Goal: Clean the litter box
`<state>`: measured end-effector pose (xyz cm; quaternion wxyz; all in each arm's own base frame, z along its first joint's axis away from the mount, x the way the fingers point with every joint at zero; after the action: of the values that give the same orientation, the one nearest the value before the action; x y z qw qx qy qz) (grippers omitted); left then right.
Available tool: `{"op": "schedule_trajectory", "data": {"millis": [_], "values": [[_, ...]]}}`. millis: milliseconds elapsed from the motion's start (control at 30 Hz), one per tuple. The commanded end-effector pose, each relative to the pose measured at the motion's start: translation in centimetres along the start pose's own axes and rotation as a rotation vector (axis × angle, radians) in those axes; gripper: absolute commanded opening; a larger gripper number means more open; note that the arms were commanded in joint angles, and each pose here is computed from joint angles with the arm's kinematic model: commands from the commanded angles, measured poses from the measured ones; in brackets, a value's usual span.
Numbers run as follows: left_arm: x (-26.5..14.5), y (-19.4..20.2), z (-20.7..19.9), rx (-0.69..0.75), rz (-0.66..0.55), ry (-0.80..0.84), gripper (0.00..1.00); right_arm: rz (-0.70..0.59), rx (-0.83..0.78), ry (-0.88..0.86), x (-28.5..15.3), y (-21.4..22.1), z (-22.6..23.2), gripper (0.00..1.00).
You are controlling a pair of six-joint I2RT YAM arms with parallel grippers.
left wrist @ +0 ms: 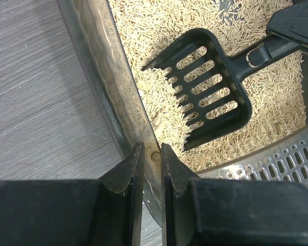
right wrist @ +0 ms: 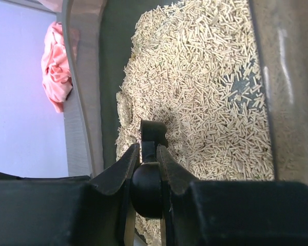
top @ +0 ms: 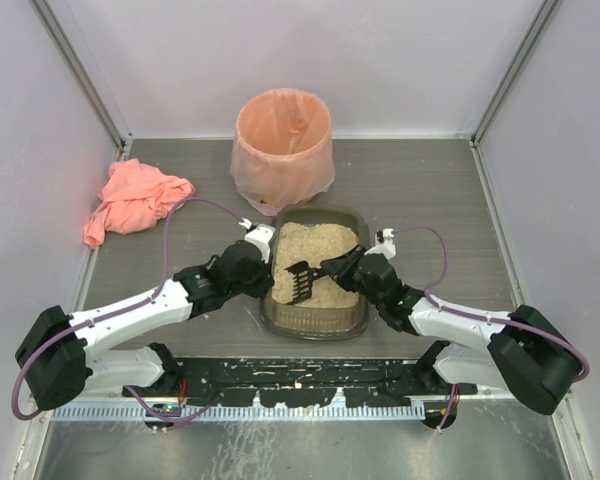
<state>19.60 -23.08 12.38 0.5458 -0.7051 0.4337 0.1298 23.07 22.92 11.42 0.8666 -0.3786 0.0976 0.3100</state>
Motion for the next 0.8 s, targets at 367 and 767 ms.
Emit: {"op": "schedule_trajectory", "data": {"millis": [367, 767], "values": [[-0.2, -0.3, -1.3, -0.007, -0.007, 0.067, 0.10, -0.079, 0.158, -0.096, -2.4, -1.6, 0.7, 0.01], [-0.2, -0.4, -1.3, -0.006, -0.008, 0.066, 0.11, -0.069, 0.105, -0.094, -1.9, -2.1, 0.3, 0.01]]}}
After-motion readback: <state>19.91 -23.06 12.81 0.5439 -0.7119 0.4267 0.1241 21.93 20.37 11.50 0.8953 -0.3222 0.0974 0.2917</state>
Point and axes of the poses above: each gripper's point midway between its finger pads, its own x axis out along the fingers, its own z axis along the line the jaws close on, y = z × x, the point moved 3 cm from there along -x, back along the fingers, and after that the axes turned 13 degrees about -x, right-handed, at the moved point
